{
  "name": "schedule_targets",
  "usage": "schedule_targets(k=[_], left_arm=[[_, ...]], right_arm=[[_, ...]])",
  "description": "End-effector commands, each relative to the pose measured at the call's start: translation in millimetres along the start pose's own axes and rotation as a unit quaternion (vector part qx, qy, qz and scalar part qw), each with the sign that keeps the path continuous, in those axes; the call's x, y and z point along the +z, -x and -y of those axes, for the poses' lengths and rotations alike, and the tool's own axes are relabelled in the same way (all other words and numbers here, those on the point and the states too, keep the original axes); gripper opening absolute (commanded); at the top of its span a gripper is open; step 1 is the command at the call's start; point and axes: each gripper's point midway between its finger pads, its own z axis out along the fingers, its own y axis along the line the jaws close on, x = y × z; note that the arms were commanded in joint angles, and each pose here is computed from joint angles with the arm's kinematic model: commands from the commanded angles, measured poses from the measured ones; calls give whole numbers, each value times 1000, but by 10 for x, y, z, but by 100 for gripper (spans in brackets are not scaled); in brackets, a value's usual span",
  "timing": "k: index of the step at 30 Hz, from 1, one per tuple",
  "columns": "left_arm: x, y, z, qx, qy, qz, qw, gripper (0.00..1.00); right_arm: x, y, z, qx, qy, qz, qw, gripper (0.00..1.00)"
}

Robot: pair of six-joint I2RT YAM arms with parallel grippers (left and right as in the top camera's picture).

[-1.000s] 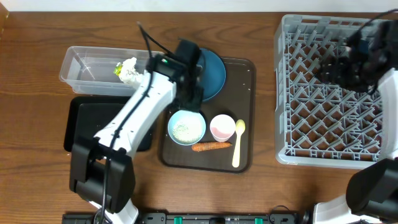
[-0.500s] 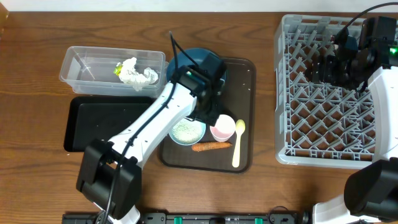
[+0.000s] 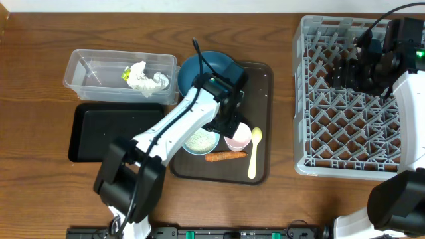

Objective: Sort waste into correct bins and load items into the dishwasher rack

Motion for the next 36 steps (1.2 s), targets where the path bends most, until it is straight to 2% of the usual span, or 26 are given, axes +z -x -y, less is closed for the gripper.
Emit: schedule_targets(k=[1,6,15,18,22,25,32,36], left_arm=[[121,-16,-10,4,4,-13,1000,49],[225,-23,-25,3,6,-25,1000,46],[234,40,-12,4,4,-13,1000,20],[234,40,-12,4,4,-13,1000,15],[236,30,-14,0,4,-15,1000,14],[236,28,-11,-13,4,-15,1000,7],[192,69,-23,-16,2,-5,1000,6],[-77,179,-83,-27,-8,24,999,6]], right_arm=[[-26,38,-43,-16,0,7,1000,80],[-26,41,-43,-17,0,8,1000,81],[-26,44,-43,-17,0,9,1000,85],[-26,42,-43,-17,0,8,1000,85],[-26,41,-43,-17,0,8,1000,86],[-26,42,-43,-17,0,8,1000,86],[-27,43,-41,-17,0,8,1000,87],[-28,54,32,-17,-22,10,1000,87]])
